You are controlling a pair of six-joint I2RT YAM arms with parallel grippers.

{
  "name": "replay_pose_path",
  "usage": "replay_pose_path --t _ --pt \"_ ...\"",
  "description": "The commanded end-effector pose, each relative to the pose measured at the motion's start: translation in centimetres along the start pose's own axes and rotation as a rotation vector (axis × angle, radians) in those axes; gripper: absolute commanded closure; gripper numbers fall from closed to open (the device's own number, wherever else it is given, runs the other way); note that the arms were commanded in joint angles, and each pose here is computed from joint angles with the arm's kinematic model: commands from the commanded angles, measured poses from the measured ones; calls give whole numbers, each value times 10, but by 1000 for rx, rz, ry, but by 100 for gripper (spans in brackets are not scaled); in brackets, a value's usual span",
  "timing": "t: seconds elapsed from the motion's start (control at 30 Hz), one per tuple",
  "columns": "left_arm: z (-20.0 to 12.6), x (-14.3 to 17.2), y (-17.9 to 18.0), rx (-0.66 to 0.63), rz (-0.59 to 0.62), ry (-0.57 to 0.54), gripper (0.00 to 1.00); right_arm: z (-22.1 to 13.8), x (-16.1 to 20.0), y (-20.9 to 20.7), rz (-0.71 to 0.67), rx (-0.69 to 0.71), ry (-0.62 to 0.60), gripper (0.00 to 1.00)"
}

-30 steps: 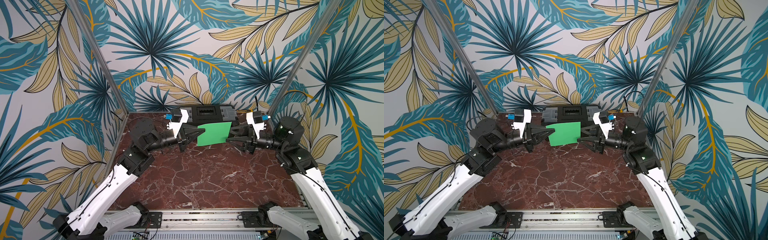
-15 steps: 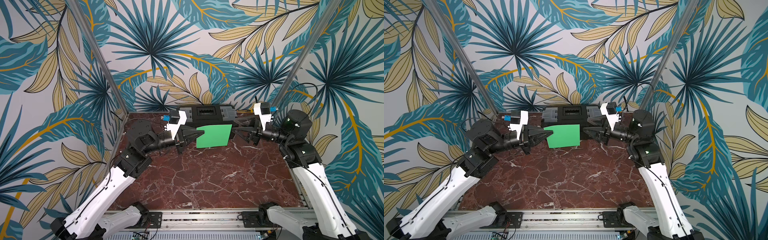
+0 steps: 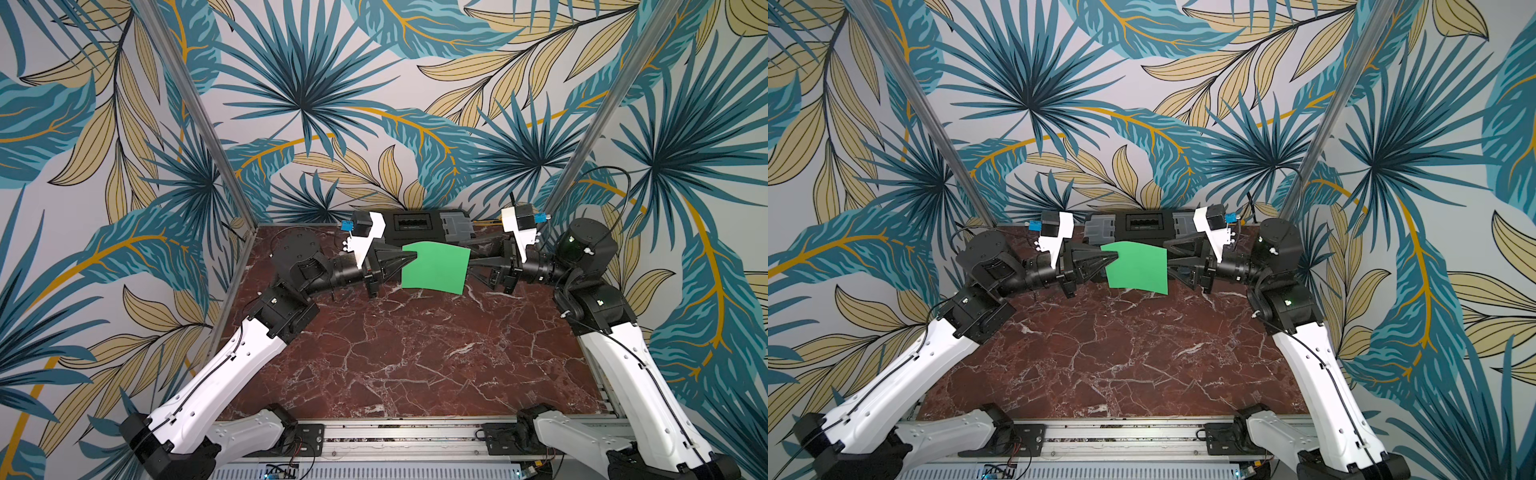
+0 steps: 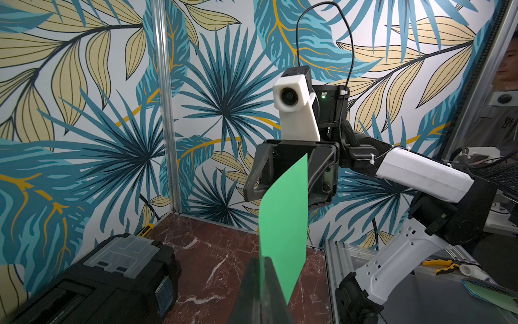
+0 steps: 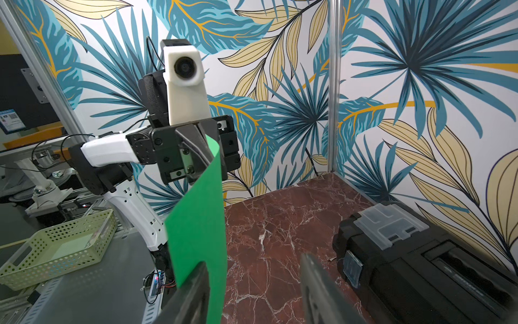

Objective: Fold the square paper along the opposite sides
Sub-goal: Fold the paper.

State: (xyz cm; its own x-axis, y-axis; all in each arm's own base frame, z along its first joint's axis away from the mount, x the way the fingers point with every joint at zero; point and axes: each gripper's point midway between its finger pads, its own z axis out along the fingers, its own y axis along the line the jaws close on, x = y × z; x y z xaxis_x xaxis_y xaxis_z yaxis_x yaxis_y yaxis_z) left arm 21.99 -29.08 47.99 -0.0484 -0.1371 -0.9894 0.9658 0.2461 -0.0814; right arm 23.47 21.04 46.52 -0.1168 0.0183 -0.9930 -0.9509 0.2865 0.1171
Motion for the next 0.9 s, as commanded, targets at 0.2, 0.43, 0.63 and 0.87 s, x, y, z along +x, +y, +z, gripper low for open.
replay_pose_path --t 0.2,0.43,0.63,0.87 --pt "-3 -31 5 -62 46 -75 100 6 7 18 2 -63 22 45" --pt "-1 -27 10 -76 36 -65 100 13 9 24 8 -96 32 45" --pt "1 -26 12 -75 31 -63 100 19 11 27 16 -116 44 44" --pt "3 -23 11 -63 17 -58 100 29 14 24 19 -122 59 41"
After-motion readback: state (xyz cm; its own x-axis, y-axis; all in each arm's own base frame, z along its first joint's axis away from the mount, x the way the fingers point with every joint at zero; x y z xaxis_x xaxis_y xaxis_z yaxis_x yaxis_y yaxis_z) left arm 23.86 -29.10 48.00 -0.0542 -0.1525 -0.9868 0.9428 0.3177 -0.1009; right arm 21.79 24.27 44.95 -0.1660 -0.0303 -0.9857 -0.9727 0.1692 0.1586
